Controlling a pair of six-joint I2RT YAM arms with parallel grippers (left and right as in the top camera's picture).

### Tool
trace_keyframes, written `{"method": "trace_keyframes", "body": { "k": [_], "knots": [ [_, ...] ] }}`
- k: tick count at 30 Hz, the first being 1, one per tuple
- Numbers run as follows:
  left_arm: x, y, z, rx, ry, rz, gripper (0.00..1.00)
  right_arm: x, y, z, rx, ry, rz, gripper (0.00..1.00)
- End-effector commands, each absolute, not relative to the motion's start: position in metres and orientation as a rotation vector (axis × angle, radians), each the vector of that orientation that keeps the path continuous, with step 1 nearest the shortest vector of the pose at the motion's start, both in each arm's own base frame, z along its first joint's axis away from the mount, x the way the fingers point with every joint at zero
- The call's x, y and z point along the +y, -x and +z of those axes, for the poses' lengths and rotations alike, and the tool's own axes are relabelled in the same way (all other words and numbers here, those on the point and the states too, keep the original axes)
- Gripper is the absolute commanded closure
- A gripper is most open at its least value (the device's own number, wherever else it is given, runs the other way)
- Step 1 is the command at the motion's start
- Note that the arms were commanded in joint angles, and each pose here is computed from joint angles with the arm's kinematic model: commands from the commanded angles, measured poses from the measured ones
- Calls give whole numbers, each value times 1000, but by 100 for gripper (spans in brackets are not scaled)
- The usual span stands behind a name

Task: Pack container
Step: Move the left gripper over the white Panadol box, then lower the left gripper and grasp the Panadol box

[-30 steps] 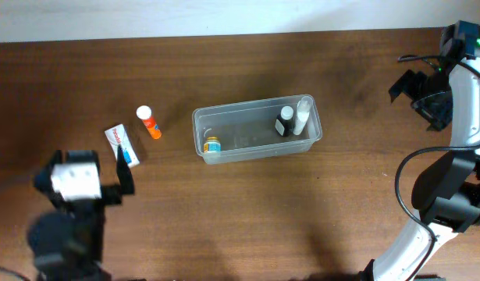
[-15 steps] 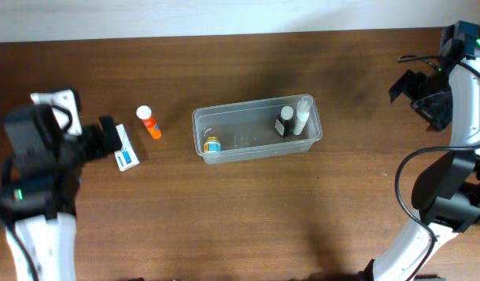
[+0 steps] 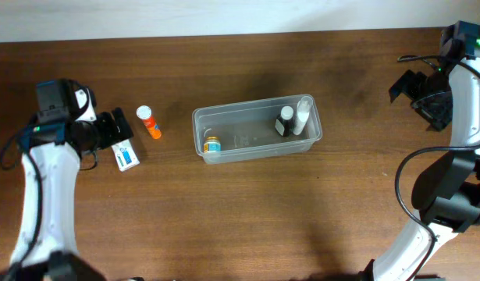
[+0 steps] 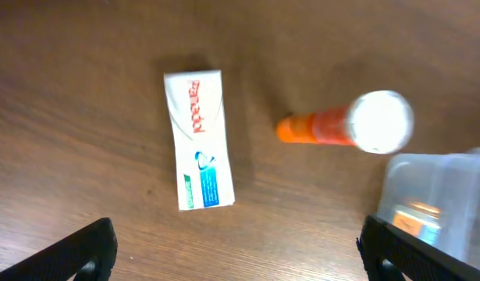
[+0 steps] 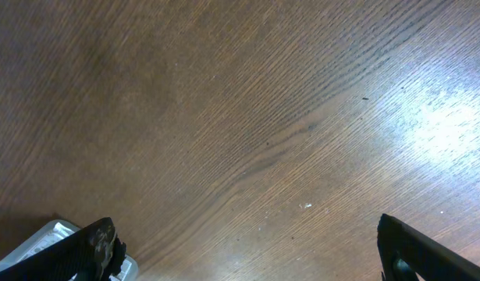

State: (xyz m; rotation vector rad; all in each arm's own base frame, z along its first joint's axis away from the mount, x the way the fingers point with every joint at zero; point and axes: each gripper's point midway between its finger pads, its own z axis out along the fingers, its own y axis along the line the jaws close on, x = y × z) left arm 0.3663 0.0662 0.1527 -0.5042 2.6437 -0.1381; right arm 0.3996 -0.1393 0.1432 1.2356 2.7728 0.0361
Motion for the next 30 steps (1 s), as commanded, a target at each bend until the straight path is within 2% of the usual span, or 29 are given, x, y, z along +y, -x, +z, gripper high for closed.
{"method": "trace_keyframes", "body": {
  "k": [1, 19, 30],
  "knots": [
    [68, -372, 135, 2681, 575, -171, 1, -141, -399, 148, 2753, -1242, 20, 2],
    [79, -374, 51, 2856, 709, -105, 1, -141, -399, 148, 2753, -1242, 20, 2],
    [87, -374, 29, 2893, 725, -41, 1, -141, -399, 148, 2753, -1242, 20, 2]
  ]
}}
